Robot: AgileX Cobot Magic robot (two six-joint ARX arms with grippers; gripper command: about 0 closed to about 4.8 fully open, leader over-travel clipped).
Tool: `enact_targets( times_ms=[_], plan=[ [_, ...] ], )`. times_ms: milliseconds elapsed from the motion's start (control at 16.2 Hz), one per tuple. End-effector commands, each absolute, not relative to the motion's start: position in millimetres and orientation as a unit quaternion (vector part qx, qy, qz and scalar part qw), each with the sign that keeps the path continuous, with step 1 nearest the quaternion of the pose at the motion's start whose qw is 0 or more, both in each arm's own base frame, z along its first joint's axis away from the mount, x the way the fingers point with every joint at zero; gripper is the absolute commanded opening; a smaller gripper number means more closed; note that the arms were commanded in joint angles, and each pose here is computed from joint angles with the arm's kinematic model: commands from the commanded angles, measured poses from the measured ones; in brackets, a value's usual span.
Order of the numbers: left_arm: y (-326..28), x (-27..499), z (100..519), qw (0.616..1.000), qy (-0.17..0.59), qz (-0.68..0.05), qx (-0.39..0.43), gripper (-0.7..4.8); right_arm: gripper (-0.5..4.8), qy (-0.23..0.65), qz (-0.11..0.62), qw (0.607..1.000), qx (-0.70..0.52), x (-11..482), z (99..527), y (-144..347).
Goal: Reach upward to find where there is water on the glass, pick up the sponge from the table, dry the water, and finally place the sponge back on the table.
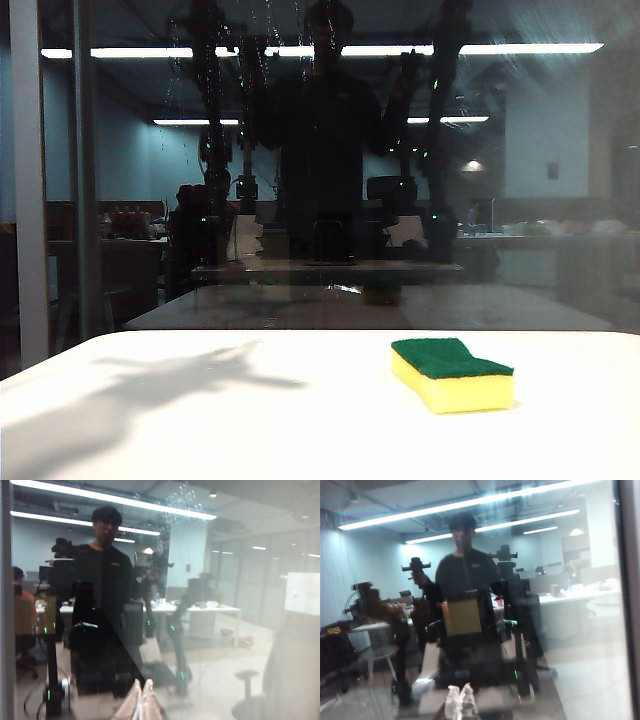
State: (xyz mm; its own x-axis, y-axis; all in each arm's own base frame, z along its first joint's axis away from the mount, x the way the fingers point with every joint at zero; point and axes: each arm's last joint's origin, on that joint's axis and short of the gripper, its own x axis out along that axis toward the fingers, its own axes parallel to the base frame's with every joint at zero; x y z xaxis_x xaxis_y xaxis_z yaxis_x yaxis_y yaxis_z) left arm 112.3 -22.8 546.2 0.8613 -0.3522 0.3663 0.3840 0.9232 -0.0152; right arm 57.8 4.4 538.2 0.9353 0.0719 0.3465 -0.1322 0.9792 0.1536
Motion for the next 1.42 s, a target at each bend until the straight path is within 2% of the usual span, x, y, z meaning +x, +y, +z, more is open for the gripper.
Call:
enact_targets(
  times_ms=[62,247,371,619,990,1175,1299,1423],
  plan=[
    [-24,121,585,0.967,-0.164,-0.189,-0.044,-0.06,-0.05,-0.169,0.053,0.980,0.089,81,581,6],
    [-26,138,616,0.968,-0.166,-0.186,-0.040,-0.06,-0.05,-0.158,0.053,0.982,0.089,113,612,9],
    [-28,153,627,0.967,-0.179,-0.182,-0.009,-0.06,-0.06,-0.125,0.066,0.986,0.086,144,623,12],
    [-32,174,624,0.968,-0.167,-0.185,-0.009,-0.06,-0.05,-0.075,0.111,0.988,0.081,188,623,18],
    [-31,173,628,0.965,-0.186,-0.185,-0.008,-0.06,-0.06,-0.076,0.111,0.988,0.081,192,623,18],
    [-33,172,628,0.960,-0.185,-0.208,-0.003,-0.06,-0.05,-0.075,0.117,0.987,0.080,192,622,19],
    [-33,172,627,0.959,-0.185,-0.215,-0.002,-0.06,-0.06,-0.073,0.164,0.981,0.075,191,623,21],
    [-36,170,628,0.945,-0.187,-0.270,0.009,-0.06,-0.06,-0.079,0.214,0.971,0.069,188,625,24]
  ],
)
